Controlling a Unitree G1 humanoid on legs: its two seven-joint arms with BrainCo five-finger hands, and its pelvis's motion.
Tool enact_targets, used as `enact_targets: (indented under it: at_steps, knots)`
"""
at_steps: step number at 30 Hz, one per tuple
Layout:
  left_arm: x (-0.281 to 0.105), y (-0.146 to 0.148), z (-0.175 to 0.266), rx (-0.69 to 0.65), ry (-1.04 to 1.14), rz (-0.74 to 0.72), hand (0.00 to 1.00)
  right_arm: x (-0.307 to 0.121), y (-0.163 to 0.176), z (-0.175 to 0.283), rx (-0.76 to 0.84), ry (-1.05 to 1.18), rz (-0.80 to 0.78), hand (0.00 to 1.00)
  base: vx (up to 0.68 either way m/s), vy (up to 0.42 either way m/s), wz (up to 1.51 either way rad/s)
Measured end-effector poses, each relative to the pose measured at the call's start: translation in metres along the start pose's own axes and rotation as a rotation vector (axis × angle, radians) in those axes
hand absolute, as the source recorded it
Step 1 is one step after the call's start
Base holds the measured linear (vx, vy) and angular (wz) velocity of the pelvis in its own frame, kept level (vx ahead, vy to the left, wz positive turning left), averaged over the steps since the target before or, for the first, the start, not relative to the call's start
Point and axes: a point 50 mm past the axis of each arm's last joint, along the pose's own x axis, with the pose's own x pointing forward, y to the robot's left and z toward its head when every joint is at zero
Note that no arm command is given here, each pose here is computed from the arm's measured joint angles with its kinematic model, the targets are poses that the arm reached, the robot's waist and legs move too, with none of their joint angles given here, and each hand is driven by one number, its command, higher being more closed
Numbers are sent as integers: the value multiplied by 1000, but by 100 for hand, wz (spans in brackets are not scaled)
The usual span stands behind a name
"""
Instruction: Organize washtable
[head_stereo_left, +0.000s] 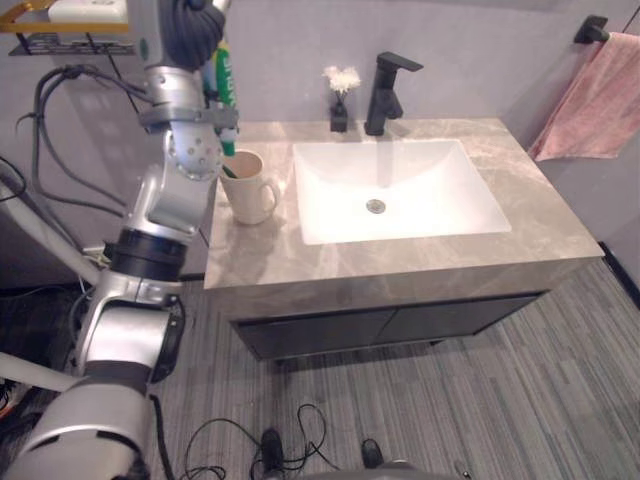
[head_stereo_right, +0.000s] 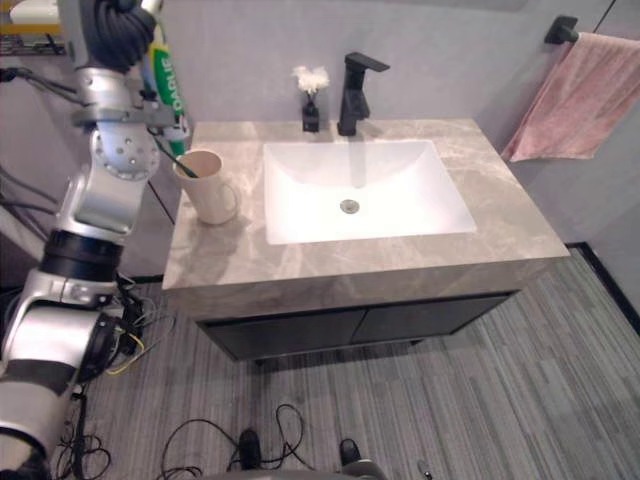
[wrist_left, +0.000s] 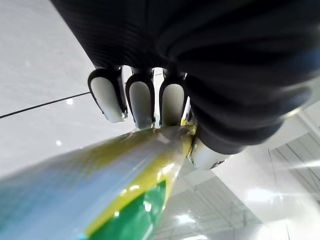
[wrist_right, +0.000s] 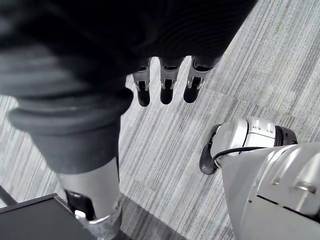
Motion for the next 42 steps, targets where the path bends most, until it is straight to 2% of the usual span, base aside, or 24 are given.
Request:
enact_targets:
  at_steps: [10,33,42]
  knots:
    - [15,25,-17,84,42,80,100,0,7,0,-46,1,28,0,17,10,-2]
    - [14,27,-13,167,-13,77,100,0,8,-1,-53,7,30,0,0,1,0]
    - [7,15,-11,178,-27,34,100,0,8,-1,-53,7,29,0,0,0,0]
